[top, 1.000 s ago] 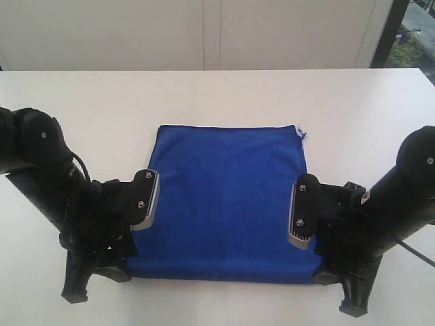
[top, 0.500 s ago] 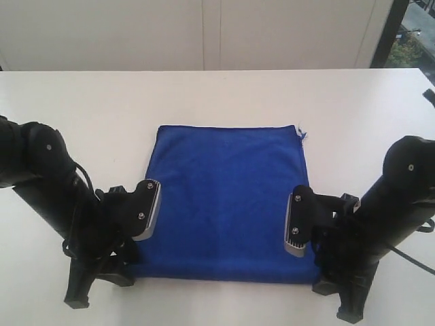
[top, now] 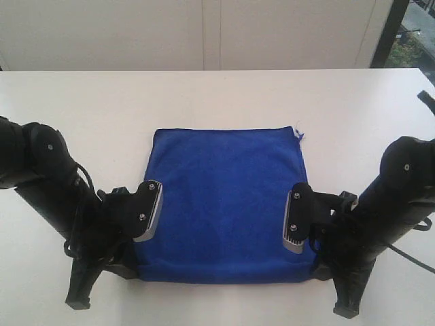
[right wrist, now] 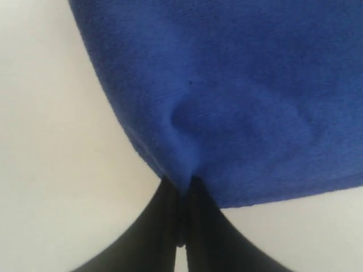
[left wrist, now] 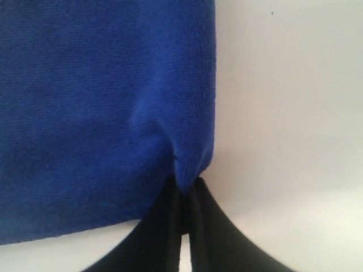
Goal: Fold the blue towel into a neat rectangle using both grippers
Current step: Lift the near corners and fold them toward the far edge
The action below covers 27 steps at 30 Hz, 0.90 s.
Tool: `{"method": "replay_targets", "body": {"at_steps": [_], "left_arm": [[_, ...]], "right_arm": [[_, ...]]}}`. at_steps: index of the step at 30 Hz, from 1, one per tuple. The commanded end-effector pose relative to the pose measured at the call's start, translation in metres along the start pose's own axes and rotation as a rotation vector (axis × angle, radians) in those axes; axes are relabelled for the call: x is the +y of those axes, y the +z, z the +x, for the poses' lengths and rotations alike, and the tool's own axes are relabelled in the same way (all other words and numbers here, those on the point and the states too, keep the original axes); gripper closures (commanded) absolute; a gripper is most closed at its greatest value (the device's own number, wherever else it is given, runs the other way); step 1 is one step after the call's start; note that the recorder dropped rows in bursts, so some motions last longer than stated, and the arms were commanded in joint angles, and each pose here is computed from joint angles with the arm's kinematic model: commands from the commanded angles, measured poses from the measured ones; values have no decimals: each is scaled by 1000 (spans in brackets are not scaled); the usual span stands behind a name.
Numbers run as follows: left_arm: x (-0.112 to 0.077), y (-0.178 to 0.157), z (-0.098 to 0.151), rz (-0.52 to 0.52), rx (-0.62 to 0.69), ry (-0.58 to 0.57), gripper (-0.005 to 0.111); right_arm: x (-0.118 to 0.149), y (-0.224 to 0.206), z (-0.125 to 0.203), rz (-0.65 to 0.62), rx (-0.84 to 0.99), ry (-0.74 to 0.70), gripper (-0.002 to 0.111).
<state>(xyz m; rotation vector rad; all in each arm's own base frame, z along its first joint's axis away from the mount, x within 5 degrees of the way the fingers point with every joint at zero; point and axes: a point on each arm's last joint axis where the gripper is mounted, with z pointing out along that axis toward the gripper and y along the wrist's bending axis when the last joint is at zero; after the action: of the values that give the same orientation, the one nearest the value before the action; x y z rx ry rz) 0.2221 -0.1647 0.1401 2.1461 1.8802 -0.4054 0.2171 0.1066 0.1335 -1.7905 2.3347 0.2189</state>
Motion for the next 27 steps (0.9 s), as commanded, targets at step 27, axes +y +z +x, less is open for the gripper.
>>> {"method": "replay_targets", "body": {"at_steps": [27], "left_arm": [[-31, -80, -26, 188, 66, -518, 107]], "right_arm": [[19, -80, -9, 176, -190, 65, 108]]}}
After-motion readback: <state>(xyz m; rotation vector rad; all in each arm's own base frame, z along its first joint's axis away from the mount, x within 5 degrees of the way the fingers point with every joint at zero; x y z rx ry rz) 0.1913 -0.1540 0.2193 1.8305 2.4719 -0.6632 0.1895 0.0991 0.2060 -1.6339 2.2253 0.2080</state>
